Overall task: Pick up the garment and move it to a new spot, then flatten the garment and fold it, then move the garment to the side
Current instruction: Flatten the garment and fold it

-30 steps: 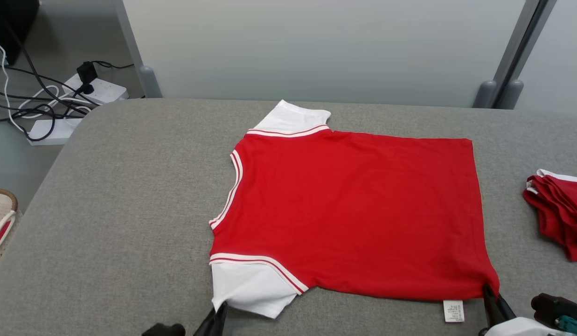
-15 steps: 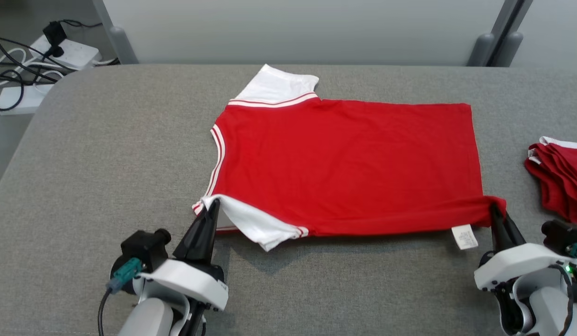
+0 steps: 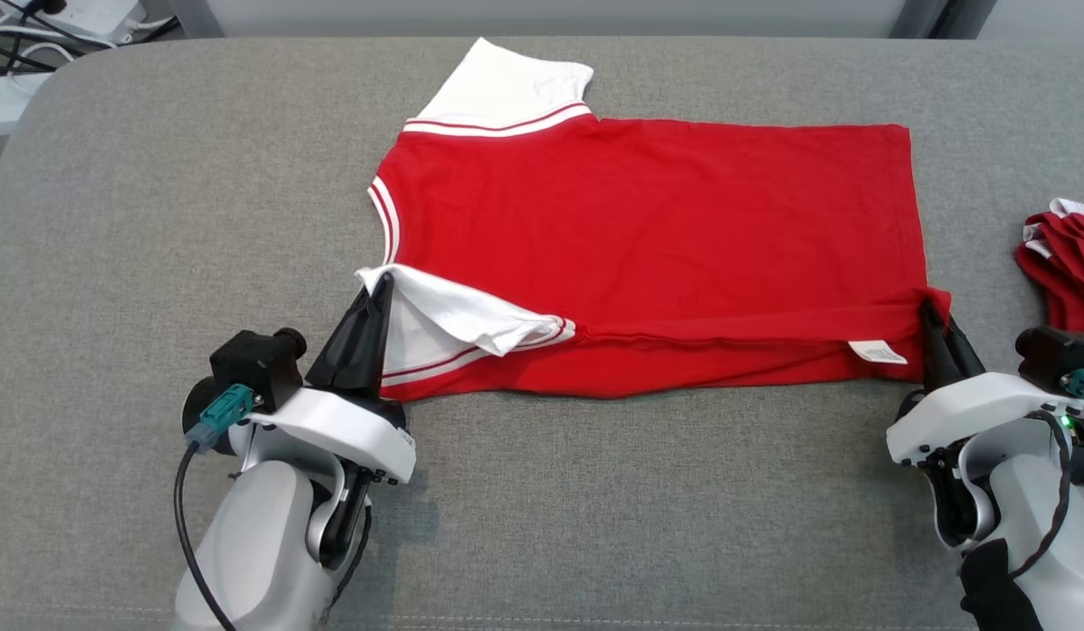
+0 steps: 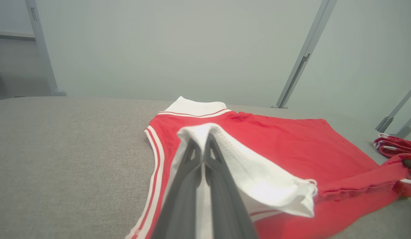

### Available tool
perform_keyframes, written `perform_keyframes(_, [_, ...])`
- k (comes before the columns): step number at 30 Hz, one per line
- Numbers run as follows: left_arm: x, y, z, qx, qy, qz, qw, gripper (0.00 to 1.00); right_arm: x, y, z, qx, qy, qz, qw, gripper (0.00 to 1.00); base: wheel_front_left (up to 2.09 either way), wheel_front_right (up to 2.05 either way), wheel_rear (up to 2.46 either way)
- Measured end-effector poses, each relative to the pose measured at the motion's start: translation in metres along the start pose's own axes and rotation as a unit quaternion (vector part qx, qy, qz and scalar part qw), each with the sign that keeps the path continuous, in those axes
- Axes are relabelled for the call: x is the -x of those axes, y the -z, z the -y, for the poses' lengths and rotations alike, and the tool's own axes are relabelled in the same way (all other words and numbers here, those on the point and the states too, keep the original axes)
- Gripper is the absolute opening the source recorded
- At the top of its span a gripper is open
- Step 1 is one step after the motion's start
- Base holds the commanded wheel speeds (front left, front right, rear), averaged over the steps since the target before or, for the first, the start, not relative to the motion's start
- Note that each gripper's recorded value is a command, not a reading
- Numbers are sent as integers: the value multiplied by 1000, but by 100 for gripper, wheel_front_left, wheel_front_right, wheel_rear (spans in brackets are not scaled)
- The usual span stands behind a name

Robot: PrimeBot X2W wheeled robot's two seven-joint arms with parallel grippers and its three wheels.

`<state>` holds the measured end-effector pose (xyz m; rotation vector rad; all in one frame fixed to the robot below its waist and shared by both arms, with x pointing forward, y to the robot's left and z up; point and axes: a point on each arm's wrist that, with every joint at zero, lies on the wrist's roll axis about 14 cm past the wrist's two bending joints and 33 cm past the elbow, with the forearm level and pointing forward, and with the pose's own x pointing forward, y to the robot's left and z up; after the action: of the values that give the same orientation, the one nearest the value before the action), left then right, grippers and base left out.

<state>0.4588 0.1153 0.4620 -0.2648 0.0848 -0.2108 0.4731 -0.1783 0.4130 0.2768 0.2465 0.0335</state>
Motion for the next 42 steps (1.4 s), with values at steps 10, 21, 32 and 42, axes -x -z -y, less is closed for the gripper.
perform_keyframes(10, [-24,-8,4,-30,15,12,999,0,-21,1,1,7,2,-6,1000,0,0,0,0])
perform_keyframes(21, [-53,-1,16,-49,40,1,998,0,-39,-1,3,16,4,-6,1000,0,0,0,0])
perform_keyframes(32, [-68,4,7,-60,30,-3,998,0,-44,5,9,10,15,-9,1000,0,0,0,0])
perform_keyframes(42, [-74,17,5,-64,30,-21,997,32,-48,1,11,14,18,-6,1000,78,0,0,0])
